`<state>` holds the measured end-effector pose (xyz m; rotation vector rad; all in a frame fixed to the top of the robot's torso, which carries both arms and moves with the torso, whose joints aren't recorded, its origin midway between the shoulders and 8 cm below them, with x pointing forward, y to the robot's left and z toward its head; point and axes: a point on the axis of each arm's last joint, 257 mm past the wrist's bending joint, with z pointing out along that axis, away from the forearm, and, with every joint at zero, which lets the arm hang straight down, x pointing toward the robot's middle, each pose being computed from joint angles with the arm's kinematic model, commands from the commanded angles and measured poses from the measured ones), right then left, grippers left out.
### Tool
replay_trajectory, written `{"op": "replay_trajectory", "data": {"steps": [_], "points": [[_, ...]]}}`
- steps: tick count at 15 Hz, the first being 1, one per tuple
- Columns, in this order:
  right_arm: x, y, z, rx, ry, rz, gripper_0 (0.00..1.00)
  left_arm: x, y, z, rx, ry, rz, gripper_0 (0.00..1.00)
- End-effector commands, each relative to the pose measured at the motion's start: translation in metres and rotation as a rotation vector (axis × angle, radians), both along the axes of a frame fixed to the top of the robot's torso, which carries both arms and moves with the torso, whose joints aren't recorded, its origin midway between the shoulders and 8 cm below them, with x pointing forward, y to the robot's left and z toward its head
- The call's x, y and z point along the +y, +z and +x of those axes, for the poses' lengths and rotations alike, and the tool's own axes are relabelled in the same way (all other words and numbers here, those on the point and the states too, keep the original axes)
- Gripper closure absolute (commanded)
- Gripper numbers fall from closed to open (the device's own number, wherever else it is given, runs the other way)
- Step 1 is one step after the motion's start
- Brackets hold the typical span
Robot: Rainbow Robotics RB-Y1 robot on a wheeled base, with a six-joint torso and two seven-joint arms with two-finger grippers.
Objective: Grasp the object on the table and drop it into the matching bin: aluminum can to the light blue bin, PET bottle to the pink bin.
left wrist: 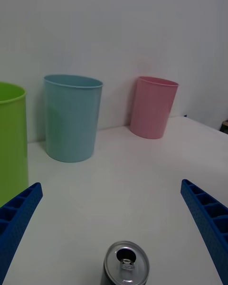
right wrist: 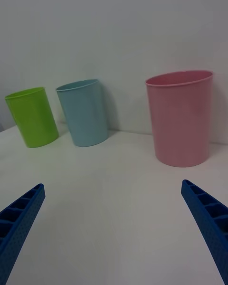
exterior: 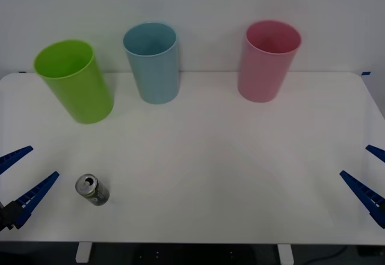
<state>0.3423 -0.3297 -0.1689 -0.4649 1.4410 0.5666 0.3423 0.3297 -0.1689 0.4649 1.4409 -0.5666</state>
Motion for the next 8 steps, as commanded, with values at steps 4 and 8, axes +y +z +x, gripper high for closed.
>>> {"op": "replay_trajectory", "data": {"steps": [4,8], "points": [[0.0,0.0,0.0,0.0,0.0,0.0,0.0,-0.005,-0.018,-0.001,0.034,0.008,-0.002,0.0],[0.0,0.0,0.0,0.0,0.0,0.0,0.0,-0.003,-0.016,-0.006,0.028,0.013,-0.02,0.0]]}}
